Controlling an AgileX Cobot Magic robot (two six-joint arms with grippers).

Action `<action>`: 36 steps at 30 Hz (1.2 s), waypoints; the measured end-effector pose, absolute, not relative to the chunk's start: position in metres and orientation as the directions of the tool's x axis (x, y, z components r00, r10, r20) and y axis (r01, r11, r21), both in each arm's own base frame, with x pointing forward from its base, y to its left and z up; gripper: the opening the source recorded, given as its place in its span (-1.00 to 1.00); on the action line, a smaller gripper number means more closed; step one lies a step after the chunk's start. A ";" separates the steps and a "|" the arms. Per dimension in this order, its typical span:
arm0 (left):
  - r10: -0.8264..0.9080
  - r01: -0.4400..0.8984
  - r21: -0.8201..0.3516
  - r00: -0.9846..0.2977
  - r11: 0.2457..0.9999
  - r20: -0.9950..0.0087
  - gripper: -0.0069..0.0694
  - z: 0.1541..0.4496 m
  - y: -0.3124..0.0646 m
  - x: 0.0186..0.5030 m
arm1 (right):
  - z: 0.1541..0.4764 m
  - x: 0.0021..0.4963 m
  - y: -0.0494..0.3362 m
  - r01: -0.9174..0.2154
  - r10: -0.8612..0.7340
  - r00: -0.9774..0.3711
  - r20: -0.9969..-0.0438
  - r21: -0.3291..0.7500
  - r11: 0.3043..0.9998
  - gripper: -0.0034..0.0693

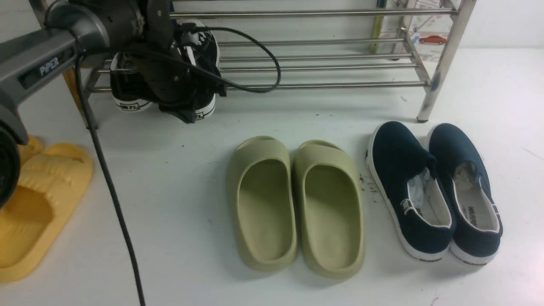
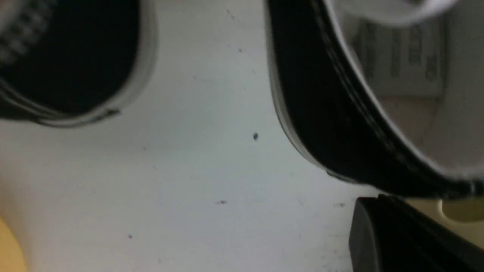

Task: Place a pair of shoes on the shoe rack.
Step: Use the left arm to put a shoe into the shoe rack

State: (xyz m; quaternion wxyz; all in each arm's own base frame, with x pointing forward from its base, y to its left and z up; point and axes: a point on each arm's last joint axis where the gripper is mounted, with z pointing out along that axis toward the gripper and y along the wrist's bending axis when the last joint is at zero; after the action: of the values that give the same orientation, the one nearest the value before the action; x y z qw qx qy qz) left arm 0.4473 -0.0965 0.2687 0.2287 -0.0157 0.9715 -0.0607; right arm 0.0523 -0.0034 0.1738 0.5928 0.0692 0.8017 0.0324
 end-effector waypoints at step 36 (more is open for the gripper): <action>-0.111 -0.019 -0.200 -0.883 0.980 -0.457 -0.85 0.258 -0.100 0.462 | 0.174 0.052 -0.003 0.073 0.149 -0.288 -0.946 0.134 0.988 -0.25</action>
State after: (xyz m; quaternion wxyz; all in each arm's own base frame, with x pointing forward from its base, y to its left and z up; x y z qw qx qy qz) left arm 0.4622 -0.1001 0.2580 0.2398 -0.0336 0.9656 -0.0951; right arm 0.0523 -0.0034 0.1738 0.5928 0.0692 0.8017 0.0324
